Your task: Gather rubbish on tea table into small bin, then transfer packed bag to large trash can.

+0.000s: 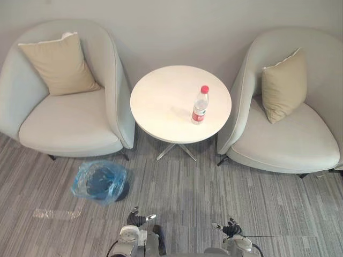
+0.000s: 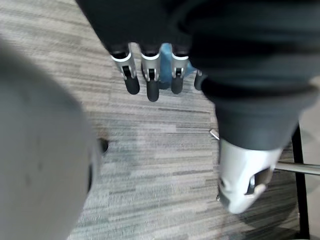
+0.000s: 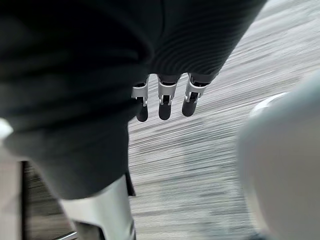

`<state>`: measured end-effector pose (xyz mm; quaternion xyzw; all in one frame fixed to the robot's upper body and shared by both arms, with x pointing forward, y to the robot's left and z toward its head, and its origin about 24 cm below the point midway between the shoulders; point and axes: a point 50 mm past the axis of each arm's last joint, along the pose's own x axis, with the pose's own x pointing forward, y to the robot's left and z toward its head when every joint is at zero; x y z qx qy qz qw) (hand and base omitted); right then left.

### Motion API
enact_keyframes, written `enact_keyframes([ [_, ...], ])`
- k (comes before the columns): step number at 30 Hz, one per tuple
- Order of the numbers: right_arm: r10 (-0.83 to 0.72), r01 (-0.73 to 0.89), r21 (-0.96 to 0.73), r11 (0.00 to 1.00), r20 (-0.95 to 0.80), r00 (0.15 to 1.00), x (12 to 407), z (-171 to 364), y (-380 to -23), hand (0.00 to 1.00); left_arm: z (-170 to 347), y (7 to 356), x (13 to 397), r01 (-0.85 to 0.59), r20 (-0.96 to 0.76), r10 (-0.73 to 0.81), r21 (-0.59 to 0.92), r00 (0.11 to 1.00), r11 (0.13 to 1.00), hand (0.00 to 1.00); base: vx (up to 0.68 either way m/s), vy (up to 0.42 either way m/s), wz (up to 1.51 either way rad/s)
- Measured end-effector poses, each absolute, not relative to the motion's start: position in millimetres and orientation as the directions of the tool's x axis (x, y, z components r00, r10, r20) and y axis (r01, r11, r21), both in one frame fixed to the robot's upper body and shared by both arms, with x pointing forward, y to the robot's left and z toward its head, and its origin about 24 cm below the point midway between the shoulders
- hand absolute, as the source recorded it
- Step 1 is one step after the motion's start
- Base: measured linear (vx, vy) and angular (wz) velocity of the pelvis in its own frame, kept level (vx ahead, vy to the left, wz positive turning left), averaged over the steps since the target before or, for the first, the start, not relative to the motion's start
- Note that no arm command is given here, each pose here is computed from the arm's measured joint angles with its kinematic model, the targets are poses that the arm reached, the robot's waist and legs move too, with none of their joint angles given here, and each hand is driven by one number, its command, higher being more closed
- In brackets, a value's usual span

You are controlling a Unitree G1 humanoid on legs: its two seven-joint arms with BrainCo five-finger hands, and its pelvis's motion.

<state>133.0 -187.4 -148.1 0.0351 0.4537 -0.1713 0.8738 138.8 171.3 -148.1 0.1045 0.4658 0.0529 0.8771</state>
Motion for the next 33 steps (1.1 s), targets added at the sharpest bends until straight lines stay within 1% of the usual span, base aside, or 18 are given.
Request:
enact_keyframes([
  [6,-0.275,0.304,-0.116,0.946,-0.787,0.552,137.1,-144.9,-190.6,0.00,-149.6,171.5,134.2,-0.012,-0.813,0.196,0.227,0.549,0.974,0.00,0.30,-0.134,0.38],
  [8,-0.259,0.301,-0.105,0.948,-0.805,0.533,130.4,-148.6,-184.6,0.00,-149.2,175.5,134.9,-0.017,-0.810,0.207,0.236,0.549,0.972,0.00,0.35,-0.309,0.15],
  [9,-0.281,0.298,-0.133,0.945,-0.798,0.533,132.3,-147.1,-196.1,0.00,-150.4,165.2,134.1,-0.040,-0.817,0.192,0.203,0.544,0.978,0.00,0.28,-0.261,-0.10],
  [12,-0.305,0.305,-0.159,0.939,-0.795,0.525,129.9,-146.6,-205.7,0.00,-151.8,145.1,132.5,-0.047,-0.829,0.151,0.149,0.538,0.988,0.00,0.24,-0.206,0.11],
  [15,-0.296,0.317,-0.142,0.938,-0.804,0.516,125.1,-148.8,-199.9,0.00,-149.6,142.8,138.1,-0.050,-0.820,0.147,0.143,0.553,0.988,0.00,0.12,-0.195,0.82],
  [17,-0.299,0.327,-0.140,0.934,-0.806,0.510,121.7,-149.7,-200.5,0.00,-143.0,143.8,149.3,-0.062,-0.789,0.150,0.142,0.596,0.988,0.00,0.11,-0.131,0.42],
  [18,-0.300,0.328,-0.141,0.934,-0.806,0.510,121.6,-149.7,-200.8,0.00,-141.8,144.8,150.9,-0.072,-0.783,0.155,0.141,0.603,0.987,0.00,0.12,-0.067,0.06],
  [22,-0.306,0.348,-0.133,0.928,-0.805,0.508,122.0,-149.2,-202.0,0.00,-142.9,146.2,147.9,-0.094,-0.788,0.162,0.132,0.594,0.987,0.00,0.15,0.087,-0.28],
  [25,-0.314,0.352,-0.137,0.926,-0.798,0.514,122.6,-147.9,-202.2,0.00,-142.3,146.9,150.2,-0.081,-0.785,0.160,0.140,0.598,0.987,0.00,0.14,0.160,-0.28],
  [28,-0.301,0.345,-0.132,0.929,-0.813,0.499,116.7,-150.6,-197.4,0.00,-143.1,152.6,149.0,-0.061,-0.787,0.166,0.162,0.594,0.985,0.00,0.17,0.151,-0.05],
  [33,-0.296,0.338,-0.132,0.932,-0.816,0.497,112.4,-151.3,-195.5,0.00,-146.1,154.0,142.0,-0.058,-0.801,0.169,0.166,0.575,0.984,0.00,0.10,0.037,0.00],
])
